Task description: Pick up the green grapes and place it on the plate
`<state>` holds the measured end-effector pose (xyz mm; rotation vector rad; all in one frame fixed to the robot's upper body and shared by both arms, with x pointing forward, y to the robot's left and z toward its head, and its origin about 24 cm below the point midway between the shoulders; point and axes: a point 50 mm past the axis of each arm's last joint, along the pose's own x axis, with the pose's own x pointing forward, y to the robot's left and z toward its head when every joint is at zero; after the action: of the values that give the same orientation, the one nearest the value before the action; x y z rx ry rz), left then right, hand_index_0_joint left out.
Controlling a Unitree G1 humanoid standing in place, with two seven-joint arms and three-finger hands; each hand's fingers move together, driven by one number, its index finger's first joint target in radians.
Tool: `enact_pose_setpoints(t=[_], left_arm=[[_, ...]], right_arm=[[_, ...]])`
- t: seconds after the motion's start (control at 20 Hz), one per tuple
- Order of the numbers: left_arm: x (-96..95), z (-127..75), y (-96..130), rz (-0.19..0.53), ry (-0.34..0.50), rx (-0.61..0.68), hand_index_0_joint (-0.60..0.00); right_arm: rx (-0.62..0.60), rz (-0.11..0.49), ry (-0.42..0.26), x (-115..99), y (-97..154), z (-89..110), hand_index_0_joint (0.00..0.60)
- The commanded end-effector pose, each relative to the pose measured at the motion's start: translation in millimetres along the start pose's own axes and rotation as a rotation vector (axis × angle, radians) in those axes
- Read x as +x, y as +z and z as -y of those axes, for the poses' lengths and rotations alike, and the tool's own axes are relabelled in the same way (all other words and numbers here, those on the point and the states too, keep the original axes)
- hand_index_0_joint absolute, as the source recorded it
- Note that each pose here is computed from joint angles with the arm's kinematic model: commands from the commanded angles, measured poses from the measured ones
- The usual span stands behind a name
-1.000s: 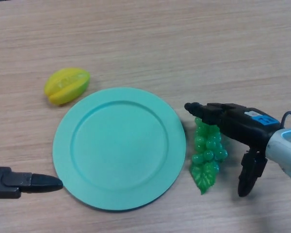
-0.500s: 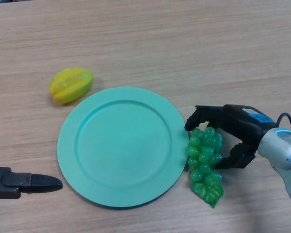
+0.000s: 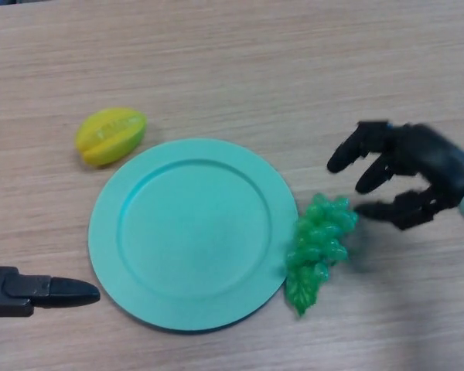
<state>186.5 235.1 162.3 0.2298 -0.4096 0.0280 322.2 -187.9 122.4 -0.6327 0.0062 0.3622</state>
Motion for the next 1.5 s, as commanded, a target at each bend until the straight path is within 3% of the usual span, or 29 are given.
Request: enact_pose_setpoints(t=[0.05,0.35,0.45,0.55,0.6,0.65,0.7,0.85,1.1,1.3,1.5], left_arm=[[0.8,-3.2,30.5,0.209,0.021,0.071,0.0],[0.8,-1.6,33.8,0.219,0.01,0.057,0.0],[1.3,-1.9,35.8,0.224,0.01,0.059,0.0],[1.9,-2.0,35.9,0.223,0.008,0.056,0.0],[2.7,-2.1,34.0,0.22,0.007,0.053,0.0],[3.2,-2.2,31.2,0.216,0.007,0.052,0.0],[4.2,-2.3,20.7,0.206,0.006,0.057,0.0],[6.1,-1.2,9.9,0.195,0.003,0.058,0.0],[15.2,8.2,0.3,0.168,-0.014,0.077,0.0],[19.6,16.2,4.6,0.167,-0.044,0.087,0.0],[20.5,19.1,9.0,0.175,-0.062,0.082,0.0]], right_arm=[[0.012,0.165,-0.119,-11.1,40.5,36.1,0.6],[0.065,0.228,-0.071,-27.2,84.9,14.5,0.6],[-0.029,0.248,-0.105,-35.9,87.7,9.9,0.6],[-0.051,0.262,-0.137,-39.9,88.2,9.2,0.4],[-0.052,0.277,-0.164,-44.1,88.7,8.1,0.25],[-0.049,0.289,-0.189,-48.5,89.0,6.7,0.15],[-0.021,0.315,-0.244,-59.6,89.4,1.9,0.009],[0.027,0.332,-0.306,-63.5,87.2,-1.2,0.0],[0.108,0.283,-0.424,-59.3,67.3,-11.5,0.0],[0.17,0.199,-0.378,-52.7,46.2,-36.1,0.0],[0.149,0.147,-0.321,-49.7,33.9,-60.0,0.0]])
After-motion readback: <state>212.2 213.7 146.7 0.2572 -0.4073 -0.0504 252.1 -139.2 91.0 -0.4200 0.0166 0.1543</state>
